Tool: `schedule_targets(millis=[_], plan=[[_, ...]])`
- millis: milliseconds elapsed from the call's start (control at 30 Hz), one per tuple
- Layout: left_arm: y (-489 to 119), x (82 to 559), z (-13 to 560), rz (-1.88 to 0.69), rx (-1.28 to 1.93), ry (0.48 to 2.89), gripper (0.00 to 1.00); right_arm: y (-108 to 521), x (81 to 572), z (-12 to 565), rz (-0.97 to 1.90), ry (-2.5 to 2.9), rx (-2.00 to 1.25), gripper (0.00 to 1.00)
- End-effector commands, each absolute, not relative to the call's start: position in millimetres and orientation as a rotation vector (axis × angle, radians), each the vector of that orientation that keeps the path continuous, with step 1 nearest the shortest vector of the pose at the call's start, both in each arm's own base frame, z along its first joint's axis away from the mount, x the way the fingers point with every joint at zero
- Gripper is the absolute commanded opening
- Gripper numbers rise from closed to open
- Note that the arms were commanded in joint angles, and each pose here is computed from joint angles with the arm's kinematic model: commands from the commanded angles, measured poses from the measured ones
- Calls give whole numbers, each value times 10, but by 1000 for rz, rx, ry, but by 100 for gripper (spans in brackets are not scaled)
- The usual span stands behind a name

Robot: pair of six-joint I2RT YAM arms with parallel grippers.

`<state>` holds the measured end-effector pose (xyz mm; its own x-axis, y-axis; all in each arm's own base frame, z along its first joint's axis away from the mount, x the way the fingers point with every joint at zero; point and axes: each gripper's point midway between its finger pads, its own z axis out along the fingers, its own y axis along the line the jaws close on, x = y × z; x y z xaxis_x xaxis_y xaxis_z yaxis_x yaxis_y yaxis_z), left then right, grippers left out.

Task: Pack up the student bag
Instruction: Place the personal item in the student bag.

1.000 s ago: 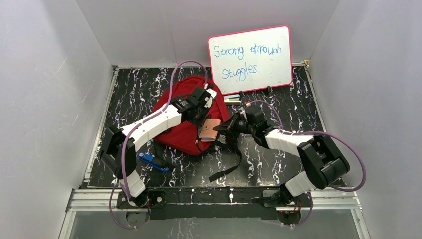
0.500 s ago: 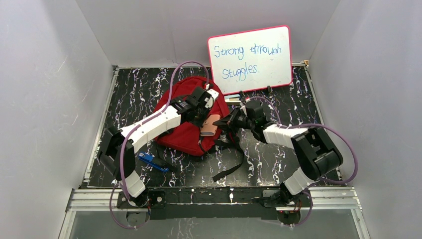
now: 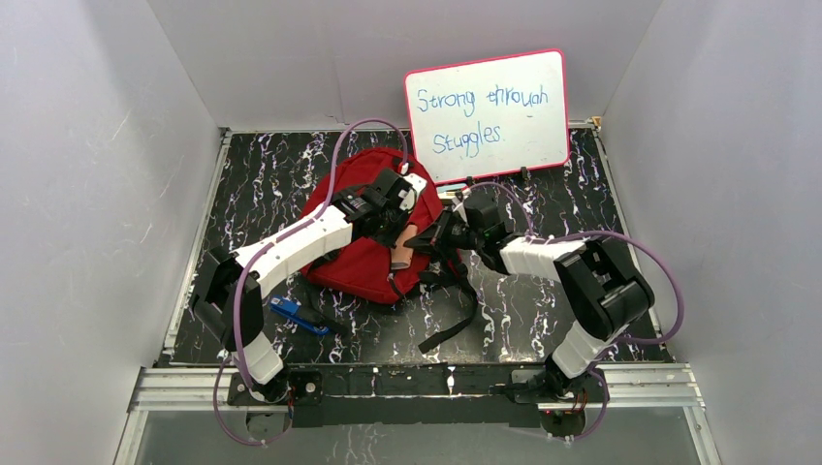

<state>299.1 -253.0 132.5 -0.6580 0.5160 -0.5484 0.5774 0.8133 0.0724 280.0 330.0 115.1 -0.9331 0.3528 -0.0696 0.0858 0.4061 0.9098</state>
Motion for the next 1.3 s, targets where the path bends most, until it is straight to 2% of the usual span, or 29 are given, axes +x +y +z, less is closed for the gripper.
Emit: schedule_targets(millis=[0, 467, 700, 933, 1267], plan=[[-2804, 2982, 1719, -301, 795, 2323, 0, 3543, 2824, 1318, 1567, 2340, 260, 0], [-2854, 2904, 1784, -358, 800, 2317, 0, 3808, 3104, 1203, 1576, 2221, 287, 0], [-2837, 2902, 1767, -346, 800, 2318, 0, 3999, 3039, 1159, 1620, 2192, 249, 0], [-2772, 2910, 1667, -301, 787, 2339, 0, 3889, 2935, 1025, 1529, 2241, 217, 28], [-2730, 2937, 1580, -262, 781, 2347, 0, 3529, 2745, 960, 1304, 2304, 111, 48]])
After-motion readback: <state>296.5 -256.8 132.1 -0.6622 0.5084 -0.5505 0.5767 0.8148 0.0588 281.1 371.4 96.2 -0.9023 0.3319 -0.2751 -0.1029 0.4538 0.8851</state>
